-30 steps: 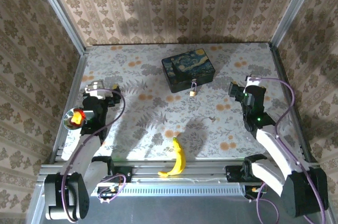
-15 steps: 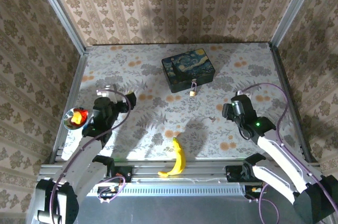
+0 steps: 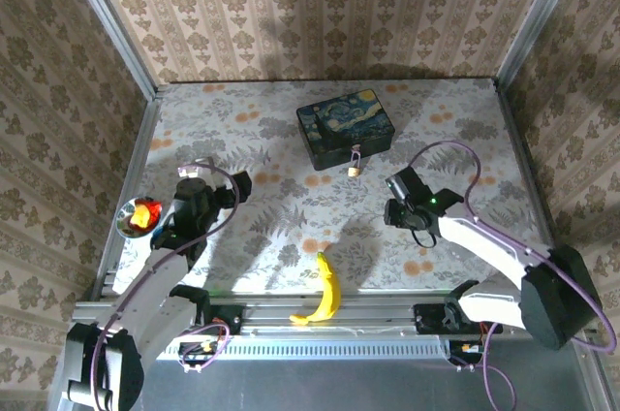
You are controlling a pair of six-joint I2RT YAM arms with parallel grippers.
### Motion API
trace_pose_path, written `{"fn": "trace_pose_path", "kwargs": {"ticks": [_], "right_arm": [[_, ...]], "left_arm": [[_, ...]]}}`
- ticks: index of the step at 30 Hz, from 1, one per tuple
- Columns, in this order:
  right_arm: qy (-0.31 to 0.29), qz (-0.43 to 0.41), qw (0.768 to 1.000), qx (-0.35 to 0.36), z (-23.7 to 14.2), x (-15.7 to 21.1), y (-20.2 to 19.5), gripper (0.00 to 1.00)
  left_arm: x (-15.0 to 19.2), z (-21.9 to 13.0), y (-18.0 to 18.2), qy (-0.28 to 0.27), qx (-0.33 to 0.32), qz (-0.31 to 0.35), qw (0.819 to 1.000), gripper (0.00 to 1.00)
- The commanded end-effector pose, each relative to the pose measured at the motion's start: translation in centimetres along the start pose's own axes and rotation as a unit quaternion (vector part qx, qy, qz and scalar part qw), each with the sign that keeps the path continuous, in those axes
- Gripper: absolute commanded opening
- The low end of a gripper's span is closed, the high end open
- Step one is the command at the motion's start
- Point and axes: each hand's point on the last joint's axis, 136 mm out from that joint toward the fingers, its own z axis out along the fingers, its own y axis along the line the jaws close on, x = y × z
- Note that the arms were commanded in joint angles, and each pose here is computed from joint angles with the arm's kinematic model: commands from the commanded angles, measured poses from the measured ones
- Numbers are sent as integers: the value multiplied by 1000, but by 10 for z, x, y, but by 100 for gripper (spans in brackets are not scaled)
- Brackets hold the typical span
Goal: Unlock the padlock with the key
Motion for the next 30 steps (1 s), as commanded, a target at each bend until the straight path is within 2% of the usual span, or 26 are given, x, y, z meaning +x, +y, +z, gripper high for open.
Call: {"fn": "trace_pose_path", "kwargs": {"ticks": [1, 9, 17, 22, 30], "right_arm": [[23, 6, 1000, 12, 4, 0, 5, 47], [62, 6, 997, 48, 28, 5, 8, 47], [63, 1, 996, 55, 42, -4, 22, 47], [70, 2, 993, 95, 51, -2, 12, 41], [71, 9, 991, 112, 52, 3, 4, 35]], "left_arm": [[7, -1, 1, 6, 0, -16, 1000, 100], [11, -1, 3, 10, -3, -19, 1000, 100], [12, 4, 1, 12, 2, -18, 1000, 100], [16, 6, 2, 18, 2, -19, 1000, 100], [13, 8, 2, 15, 0, -14, 1000, 100]]}}
